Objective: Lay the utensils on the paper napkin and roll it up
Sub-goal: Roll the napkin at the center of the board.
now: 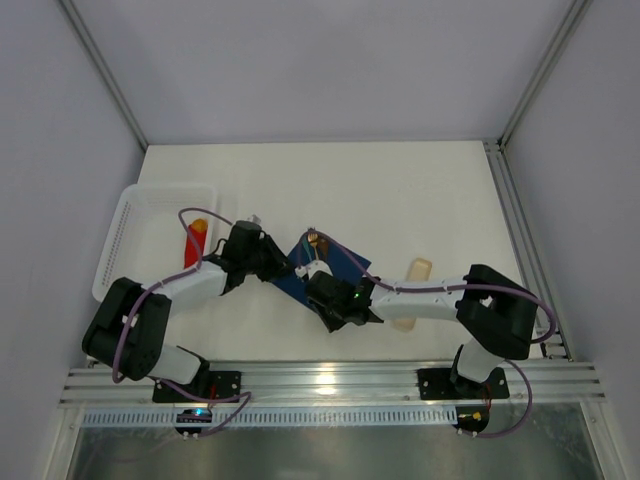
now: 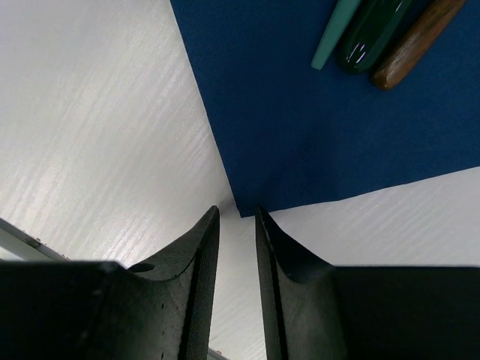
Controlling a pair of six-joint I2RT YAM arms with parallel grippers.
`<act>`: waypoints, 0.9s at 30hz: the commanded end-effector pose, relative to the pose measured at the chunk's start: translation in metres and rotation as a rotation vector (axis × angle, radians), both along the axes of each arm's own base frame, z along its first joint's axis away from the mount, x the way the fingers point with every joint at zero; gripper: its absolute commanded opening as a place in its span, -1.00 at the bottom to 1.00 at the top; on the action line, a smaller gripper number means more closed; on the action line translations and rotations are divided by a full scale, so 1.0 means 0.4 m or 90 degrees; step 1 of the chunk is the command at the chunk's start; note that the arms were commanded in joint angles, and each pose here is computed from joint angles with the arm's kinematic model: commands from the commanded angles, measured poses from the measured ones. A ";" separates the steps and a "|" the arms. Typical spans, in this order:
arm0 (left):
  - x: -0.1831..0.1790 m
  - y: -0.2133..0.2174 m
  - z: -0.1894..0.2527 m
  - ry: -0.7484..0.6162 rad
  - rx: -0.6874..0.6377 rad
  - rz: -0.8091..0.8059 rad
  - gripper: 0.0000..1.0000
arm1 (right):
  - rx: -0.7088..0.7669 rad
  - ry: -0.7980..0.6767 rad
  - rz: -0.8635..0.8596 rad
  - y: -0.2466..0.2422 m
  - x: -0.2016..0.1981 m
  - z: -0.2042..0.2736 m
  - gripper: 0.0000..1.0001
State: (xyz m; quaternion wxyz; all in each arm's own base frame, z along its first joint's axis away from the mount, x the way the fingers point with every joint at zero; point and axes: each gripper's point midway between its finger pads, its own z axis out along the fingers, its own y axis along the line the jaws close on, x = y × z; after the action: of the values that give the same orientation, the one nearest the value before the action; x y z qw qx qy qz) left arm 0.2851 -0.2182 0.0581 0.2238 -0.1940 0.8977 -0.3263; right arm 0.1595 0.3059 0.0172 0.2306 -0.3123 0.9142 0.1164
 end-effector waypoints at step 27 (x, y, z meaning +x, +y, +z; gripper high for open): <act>0.004 -0.005 0.008 -0.026 -0.007 0.000 -0.50 | -0.017 -0.075 -0.036 0.021 0.054 0.030 -0.87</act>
State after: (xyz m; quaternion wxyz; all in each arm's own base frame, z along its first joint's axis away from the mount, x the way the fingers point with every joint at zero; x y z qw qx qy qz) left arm 0.2806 -0.2173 0.0526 0.2201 -0.1933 0.8995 -0.3242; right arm 0.1711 0.3036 0.0181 0.2588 -0.3011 0.9146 0.0771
